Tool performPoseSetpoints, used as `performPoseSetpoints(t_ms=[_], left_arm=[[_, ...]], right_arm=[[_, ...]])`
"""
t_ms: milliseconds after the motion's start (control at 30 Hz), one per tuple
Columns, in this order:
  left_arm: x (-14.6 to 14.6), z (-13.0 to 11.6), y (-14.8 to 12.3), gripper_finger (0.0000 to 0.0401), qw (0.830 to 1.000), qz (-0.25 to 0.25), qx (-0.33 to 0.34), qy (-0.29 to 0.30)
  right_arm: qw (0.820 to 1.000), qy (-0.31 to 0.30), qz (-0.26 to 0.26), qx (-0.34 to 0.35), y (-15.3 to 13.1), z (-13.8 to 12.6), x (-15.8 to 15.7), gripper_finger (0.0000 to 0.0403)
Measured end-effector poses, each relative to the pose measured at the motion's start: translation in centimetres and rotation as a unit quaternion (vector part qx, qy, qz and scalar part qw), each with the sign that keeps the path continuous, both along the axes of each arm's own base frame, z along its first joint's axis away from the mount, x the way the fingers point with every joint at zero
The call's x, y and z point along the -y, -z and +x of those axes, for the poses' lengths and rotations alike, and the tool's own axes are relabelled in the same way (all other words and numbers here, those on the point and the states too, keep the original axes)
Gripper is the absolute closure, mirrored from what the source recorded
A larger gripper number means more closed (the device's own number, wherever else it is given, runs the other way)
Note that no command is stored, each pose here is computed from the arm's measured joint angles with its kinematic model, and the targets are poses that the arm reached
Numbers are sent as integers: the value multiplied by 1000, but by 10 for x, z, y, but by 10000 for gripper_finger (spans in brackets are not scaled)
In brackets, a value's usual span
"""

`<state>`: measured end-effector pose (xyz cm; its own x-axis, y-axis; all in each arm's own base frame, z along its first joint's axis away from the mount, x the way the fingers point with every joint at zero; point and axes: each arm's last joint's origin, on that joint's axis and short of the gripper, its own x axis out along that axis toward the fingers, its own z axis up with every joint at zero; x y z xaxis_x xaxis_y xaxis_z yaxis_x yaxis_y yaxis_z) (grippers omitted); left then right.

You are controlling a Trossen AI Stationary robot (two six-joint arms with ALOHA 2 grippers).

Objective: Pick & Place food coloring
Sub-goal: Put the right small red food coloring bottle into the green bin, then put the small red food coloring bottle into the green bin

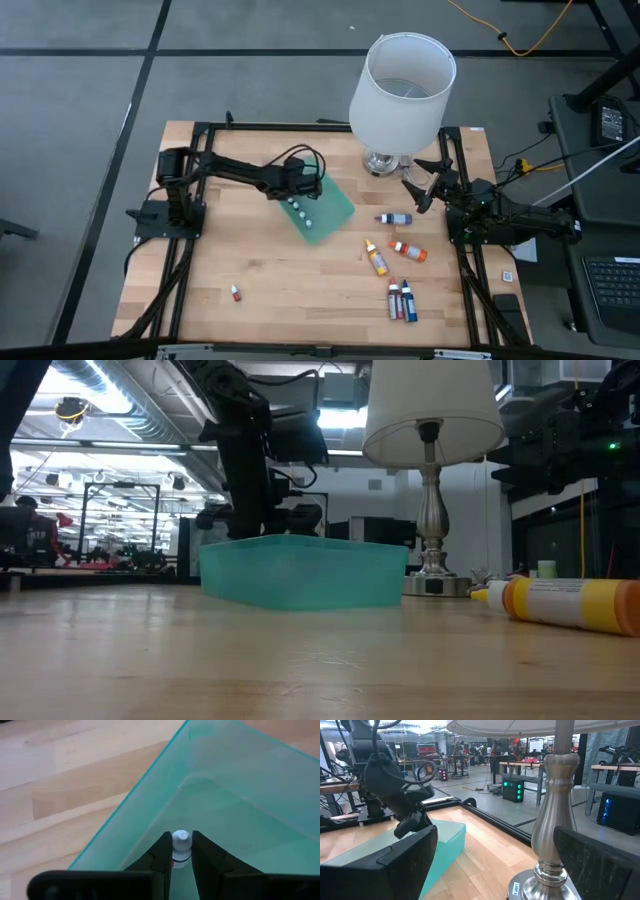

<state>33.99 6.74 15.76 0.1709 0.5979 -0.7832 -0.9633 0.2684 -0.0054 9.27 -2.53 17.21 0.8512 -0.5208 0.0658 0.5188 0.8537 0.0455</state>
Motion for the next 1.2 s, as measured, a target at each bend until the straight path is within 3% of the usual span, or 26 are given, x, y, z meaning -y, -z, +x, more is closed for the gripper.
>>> performPoseSetpoints(t_ms=[233,600,967,1200], left_arm=[[-3,-1,0,349,1000,15,-4,-8],[-3,-2,2,313,1000,13,-6,-9],[-2,-3,2,311,1000,-11,-8,6],[1,-8,-17,308,999,-39,18,18]], right_arm=[[1000,0,0,0,0,0,0,6],[1000,0,0,0,0,0,0,6],[1000,0,0,0,0,0,0,6],[1000,0,0,0,0,0,0,6]])
